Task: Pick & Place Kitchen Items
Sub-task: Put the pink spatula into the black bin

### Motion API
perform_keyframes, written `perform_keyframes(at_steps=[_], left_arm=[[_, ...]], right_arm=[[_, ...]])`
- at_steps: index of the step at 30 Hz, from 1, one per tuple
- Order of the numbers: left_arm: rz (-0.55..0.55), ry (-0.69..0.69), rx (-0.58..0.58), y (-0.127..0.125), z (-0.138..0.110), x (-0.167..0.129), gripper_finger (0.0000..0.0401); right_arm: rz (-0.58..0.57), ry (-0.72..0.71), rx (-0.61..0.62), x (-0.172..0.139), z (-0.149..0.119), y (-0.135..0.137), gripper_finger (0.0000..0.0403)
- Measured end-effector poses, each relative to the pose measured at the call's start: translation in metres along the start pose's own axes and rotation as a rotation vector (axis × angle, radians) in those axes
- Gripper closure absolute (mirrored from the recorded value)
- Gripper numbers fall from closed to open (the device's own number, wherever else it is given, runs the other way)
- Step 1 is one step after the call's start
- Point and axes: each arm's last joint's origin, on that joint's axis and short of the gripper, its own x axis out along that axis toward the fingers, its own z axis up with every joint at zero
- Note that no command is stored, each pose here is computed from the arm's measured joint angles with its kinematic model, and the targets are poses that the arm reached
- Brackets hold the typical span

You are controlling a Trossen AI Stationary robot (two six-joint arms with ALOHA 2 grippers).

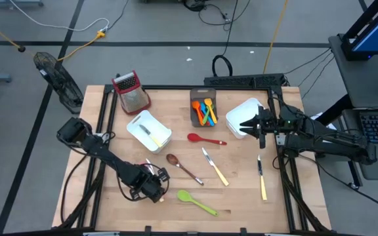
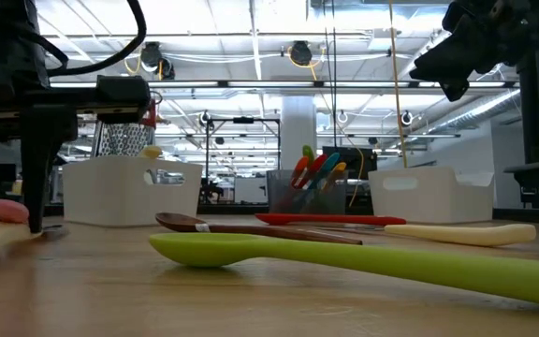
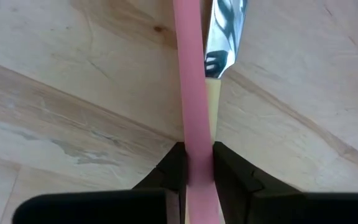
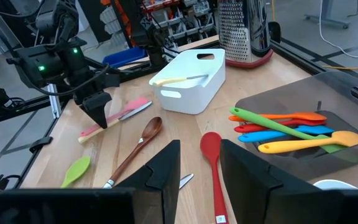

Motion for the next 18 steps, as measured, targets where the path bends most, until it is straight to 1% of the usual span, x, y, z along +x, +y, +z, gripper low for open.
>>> perform_keyframes(at_steps=[4,9,18], left_arm=[[-0.001,0.002,0.006,0.0000,0.0013,-0.0050,0.0345],[0.017,0.010,0.010,0.0012,0.0008,-0.0050,0.0345],[0.016,0.029,0.034,0.0013,-0.0011,-0.0050,0.0345]], right_arm=[[0.000,0.000,0.000,0.0000,0.0000,0.0000,0.0298],[0.000,0.000,0.000,0.0000,0.0000,0.0000,0.0298],[0.000,0.000,-0.017,0.0000,0.0000,0.0000,0.0298]])
